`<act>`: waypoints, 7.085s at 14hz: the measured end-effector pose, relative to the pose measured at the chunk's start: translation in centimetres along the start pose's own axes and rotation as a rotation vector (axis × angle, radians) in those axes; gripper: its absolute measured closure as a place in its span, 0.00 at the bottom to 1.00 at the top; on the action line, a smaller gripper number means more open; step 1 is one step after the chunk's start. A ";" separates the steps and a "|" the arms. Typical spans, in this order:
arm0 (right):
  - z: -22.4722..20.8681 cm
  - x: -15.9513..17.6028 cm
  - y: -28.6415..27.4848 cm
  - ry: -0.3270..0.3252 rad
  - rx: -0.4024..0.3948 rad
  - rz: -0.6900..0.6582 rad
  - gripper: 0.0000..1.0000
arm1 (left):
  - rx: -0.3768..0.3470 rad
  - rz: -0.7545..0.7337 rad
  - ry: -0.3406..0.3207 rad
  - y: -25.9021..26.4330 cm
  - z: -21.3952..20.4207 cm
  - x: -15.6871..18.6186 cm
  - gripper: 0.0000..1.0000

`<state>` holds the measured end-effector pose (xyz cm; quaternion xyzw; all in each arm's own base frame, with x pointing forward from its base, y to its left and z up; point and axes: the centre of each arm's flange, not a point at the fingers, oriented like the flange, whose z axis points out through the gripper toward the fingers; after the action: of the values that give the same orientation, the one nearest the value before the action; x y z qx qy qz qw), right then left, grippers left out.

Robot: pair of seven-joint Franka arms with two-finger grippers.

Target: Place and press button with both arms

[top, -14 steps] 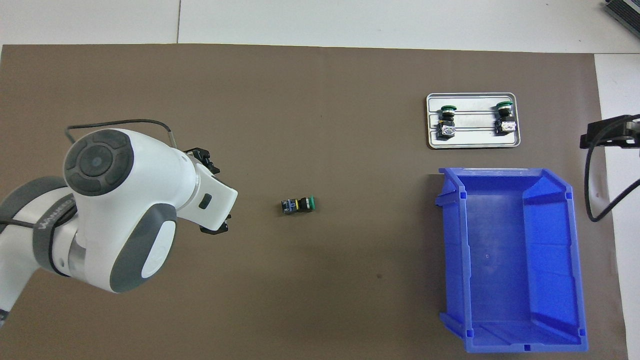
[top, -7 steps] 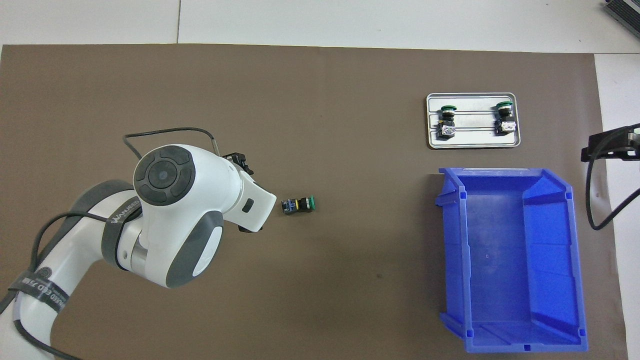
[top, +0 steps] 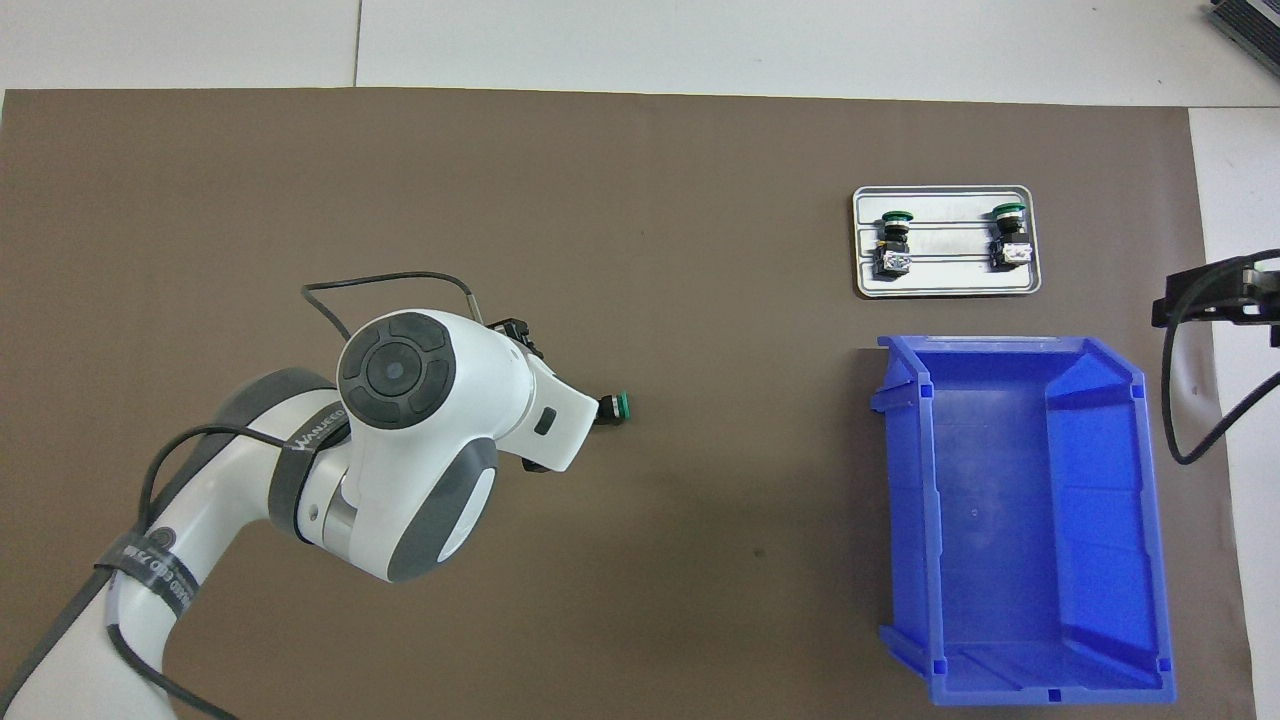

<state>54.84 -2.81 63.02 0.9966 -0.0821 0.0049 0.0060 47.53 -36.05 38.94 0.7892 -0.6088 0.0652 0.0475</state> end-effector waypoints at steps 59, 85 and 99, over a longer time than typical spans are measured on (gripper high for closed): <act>0.1 -0.6 -1.0 -0.030 -0.001 -0.014 0.00 | -0.142 -0.211 0.304 -8.8 3.8 -5.0 0.60; 0.1 -0.6 -1.0 -0.030 -0.001 -0.014 0.00 | -0.036 -0.220 1.310 -2.7 11.0 -21.2 0.60; 0.1 -0.6 -1.0 -0.029 -0.001 -0.014 0.00 | -0.037 -0.196 1.391 -0.9 15.0 -24.0 0.60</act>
<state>54.40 -1.77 62.92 0.9971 -0.0752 -0.0098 0.0052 43.06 -15.17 20.32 0.6148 -0.3641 0.5398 0.4451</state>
